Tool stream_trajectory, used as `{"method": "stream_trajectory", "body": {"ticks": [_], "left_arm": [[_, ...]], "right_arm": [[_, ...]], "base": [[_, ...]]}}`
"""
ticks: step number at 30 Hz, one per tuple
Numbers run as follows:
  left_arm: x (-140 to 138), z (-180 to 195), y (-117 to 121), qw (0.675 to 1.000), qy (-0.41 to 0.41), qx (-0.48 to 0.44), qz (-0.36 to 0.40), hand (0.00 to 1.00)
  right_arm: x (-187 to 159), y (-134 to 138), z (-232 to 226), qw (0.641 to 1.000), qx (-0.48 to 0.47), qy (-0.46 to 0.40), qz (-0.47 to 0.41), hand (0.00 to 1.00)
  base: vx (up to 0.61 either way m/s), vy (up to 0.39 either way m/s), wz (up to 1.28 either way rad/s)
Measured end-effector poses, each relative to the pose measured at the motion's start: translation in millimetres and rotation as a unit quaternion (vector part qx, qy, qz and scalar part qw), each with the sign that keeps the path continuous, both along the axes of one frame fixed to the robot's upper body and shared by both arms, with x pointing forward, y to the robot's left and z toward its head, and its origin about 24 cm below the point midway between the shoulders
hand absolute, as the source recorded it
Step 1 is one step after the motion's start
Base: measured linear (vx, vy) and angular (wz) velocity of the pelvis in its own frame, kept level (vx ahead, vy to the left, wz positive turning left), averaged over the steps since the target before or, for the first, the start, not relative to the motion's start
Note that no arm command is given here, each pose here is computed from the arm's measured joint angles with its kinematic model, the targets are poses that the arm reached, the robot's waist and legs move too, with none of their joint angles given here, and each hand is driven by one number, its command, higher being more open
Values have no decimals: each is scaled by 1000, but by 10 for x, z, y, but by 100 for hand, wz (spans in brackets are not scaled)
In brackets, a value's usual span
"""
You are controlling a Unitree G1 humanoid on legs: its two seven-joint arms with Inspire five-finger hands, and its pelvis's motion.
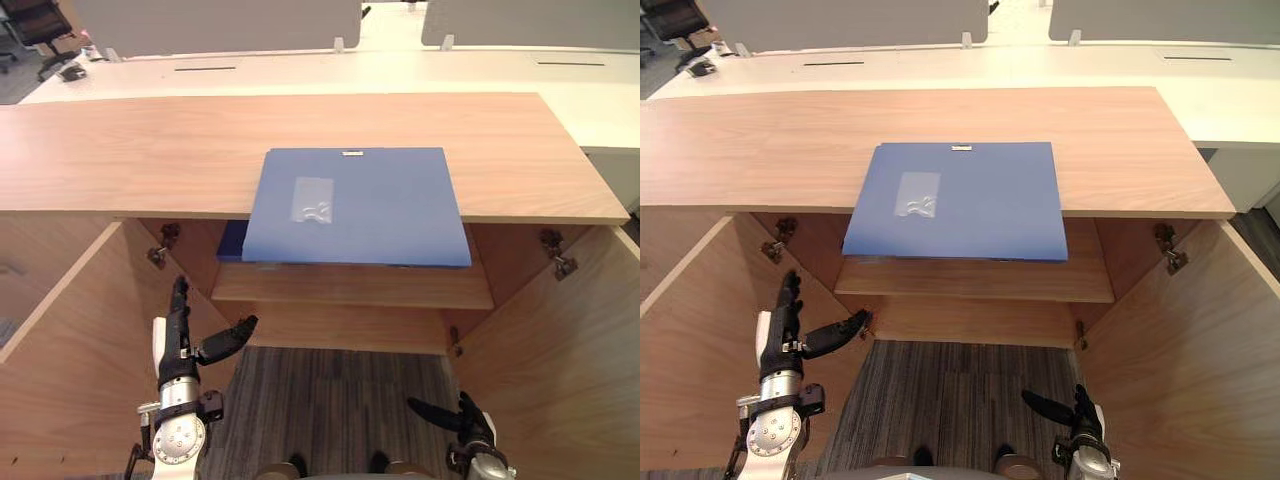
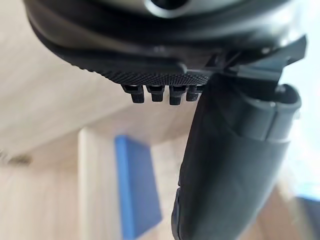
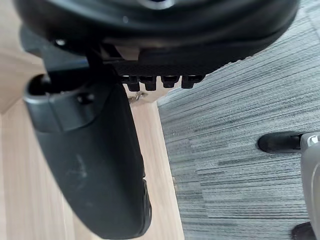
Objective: Walk over to the cabinet, pick up the folder, carry it to the office cabinet, place the folder inside the office cabinet, then close the office cabinet door
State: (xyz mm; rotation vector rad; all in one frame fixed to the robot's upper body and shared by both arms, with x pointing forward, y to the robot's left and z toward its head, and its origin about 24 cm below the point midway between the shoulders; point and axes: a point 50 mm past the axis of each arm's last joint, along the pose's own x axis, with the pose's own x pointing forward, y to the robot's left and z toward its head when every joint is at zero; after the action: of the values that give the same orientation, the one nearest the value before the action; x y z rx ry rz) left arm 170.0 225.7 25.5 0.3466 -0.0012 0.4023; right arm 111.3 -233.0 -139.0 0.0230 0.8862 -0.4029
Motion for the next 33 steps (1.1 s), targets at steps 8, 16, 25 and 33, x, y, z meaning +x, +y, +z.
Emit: {"method": "stream_trajectory", "body": {"ticks": [8,16,25,33], "left_arm": [[89,511,-198,975,-96,173,-105,100],[296,690,-434,907,-132,338,-214,100],[517,693,-437,844,-130,488,-181,0],[739,810,-334,831,-130,529,-117,0]], "right_arm": [[-13,78,-18,998,-11,14,59,100],[-4,66,-13,996,-21,16,81,100],[-22,92,-21,995,-21,19,98,100],[-69,94,-31,995,-11,21,98,100]], "base": [[-53,-6,8],[8,4,-6],[-11,5,-15],[-11,-11,-8]]}}
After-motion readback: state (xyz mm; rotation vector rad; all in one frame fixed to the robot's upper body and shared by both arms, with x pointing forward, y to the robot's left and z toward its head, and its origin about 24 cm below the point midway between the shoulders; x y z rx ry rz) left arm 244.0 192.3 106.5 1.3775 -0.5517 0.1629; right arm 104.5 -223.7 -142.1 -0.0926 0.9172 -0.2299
